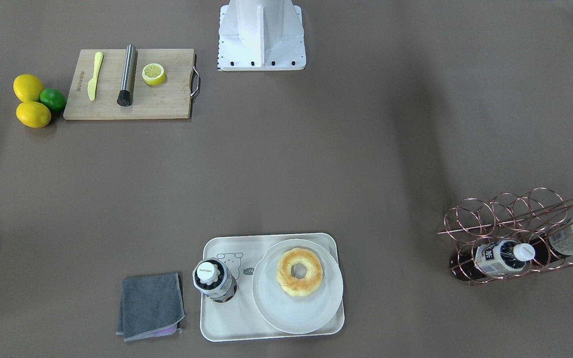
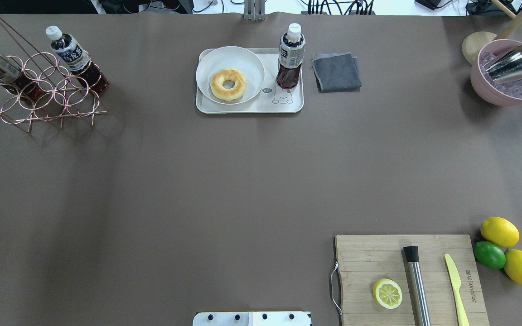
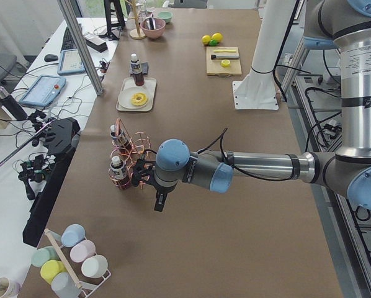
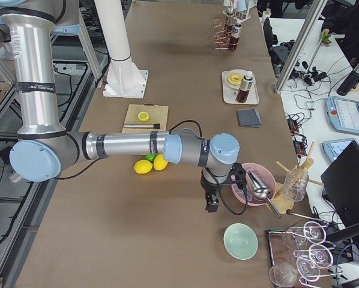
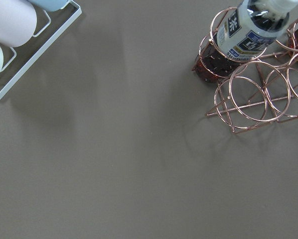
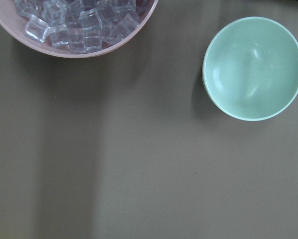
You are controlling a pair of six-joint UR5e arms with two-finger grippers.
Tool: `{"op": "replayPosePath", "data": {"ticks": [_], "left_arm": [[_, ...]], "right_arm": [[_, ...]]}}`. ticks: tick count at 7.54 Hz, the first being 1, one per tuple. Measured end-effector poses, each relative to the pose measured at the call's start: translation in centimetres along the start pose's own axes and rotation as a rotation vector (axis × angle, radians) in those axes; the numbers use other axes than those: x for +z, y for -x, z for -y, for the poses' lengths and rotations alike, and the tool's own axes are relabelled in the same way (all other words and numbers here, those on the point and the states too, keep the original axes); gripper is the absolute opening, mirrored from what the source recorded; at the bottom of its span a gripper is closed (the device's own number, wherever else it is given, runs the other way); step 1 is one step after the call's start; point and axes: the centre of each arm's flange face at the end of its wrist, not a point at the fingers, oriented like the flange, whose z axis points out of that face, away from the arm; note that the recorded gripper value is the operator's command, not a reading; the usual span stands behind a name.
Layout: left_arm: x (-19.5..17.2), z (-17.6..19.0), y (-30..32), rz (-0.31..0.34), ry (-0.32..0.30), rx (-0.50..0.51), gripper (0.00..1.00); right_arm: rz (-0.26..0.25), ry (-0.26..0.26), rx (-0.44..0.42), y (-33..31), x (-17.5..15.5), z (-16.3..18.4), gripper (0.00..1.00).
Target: Place tea on tray
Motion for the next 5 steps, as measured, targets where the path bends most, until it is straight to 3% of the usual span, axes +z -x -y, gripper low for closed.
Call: {"op": "replayPosePath", "data": {"ticks": [5], "left_arm": [[-0.28,-0.03,-0.10,0.002,-0.005,0.000,0.98]], "right_arm": [[0.006,-0.001,-0.012,0.04,0.08,-0.05,1.00]]}}
